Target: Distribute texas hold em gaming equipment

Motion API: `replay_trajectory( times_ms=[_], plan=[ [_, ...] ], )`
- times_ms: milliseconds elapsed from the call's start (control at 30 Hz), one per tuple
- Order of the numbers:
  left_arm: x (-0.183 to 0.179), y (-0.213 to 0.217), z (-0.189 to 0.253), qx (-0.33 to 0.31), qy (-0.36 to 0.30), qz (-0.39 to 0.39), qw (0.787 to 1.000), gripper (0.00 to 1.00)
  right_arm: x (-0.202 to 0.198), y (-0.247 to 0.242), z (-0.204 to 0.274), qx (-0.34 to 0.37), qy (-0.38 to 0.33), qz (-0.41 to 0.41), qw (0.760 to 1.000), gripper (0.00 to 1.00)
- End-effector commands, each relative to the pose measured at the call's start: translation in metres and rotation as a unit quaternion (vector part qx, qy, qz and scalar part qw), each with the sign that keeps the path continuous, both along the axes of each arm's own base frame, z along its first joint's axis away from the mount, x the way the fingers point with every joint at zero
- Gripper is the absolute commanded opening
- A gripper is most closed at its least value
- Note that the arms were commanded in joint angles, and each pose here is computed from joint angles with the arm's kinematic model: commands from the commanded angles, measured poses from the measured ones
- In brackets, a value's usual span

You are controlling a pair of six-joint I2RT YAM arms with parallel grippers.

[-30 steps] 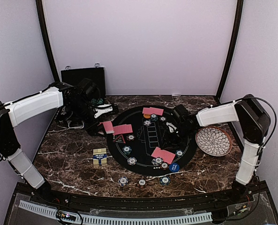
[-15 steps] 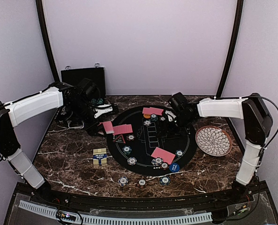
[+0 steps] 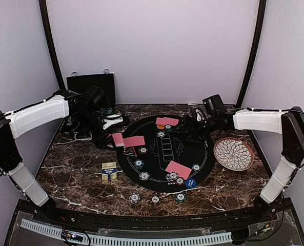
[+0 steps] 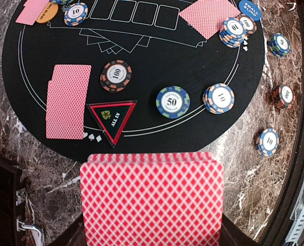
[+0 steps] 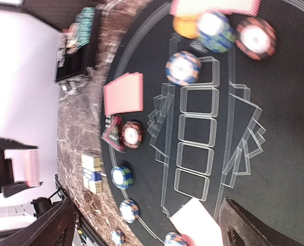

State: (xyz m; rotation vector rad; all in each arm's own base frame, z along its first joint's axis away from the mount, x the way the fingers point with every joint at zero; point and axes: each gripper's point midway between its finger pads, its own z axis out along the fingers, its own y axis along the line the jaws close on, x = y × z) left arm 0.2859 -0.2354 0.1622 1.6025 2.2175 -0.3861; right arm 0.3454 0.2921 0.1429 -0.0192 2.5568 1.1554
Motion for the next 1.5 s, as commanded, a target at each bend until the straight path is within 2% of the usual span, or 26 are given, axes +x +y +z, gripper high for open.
replay_trajectory(
  times_ms=[0,167,233,400,567,667,700,800,900,1133,1467],
  plan=[
    [-0.004,0.002,0.021,-0.019,-0.019,-0.005,1.0,0.0,-0.012,0.023,0.005,0.032,0.021,0.001,0.999,0.99],
    [-0.006,0.004,0.02,-0.015,-0.02,-0.004,1.0,0.0,-0.021,0.038,0.014,0.01,-0.022,-0.065,0.998,0.98],
    [-0.006,0.005,0.02,-0.014,-0.023,-0.005,1.0,0.0,-0.028,0.055,0.027,0.027,-0.047,-0.07,0.996,0.99],
    [-0.006,0.007,0.022,-0.013,-0.029,-0.004,0.999,0.0,-0.038,0.066,0.033,0.042,-0.032,-0.09,0.995,0.99],
    [-0.005,0.003,0.023,-0.02,-0.029,-0.006,0.999,0.0,-0.057,0.095,0.06,0.117,-0.035,-0.043,0.992,0.99],
    [-0.006,0.002,0.022,-0.022,-0.024,-0.007,0.999,0.0,-0.061,0.102,0.062,0.188,-0.005,-0.011,0.982,0.99],
    [-0.006,0.001,0.021,-0.023,-0.021,-0.007,0.999,0.0,-0.059,0.11,0.063,0.191,0.0,0.003,0.982,0.98],
    [-0.007,0.001,0.02,-0.024,-0.02,-0.008,0.999,0.0,-0.055,0.127,0.059,0.127,-0.02,0.039,0.991,0.99],
    [-0.006,0.001,0.021,-0.026,-0.021,-0.007,0.999,0.0,-0.053,0.144,0.067,0.131,-0.031,0.079,0.988,0.97],
    [-0.008,0.001,0.022,-0.026,-0.024,-0.012,0.999,0.0,-0.064,0.184,0.054,0.168,0.002,0.177,0.97,0.9],
    [-0.005,-0.002,0.027,-0.033,-0.026,-0.012,0.999,0.0,-0.071,0.211,0.052,0.187,0.022,0.231,0.955,0.86]
  ],
)
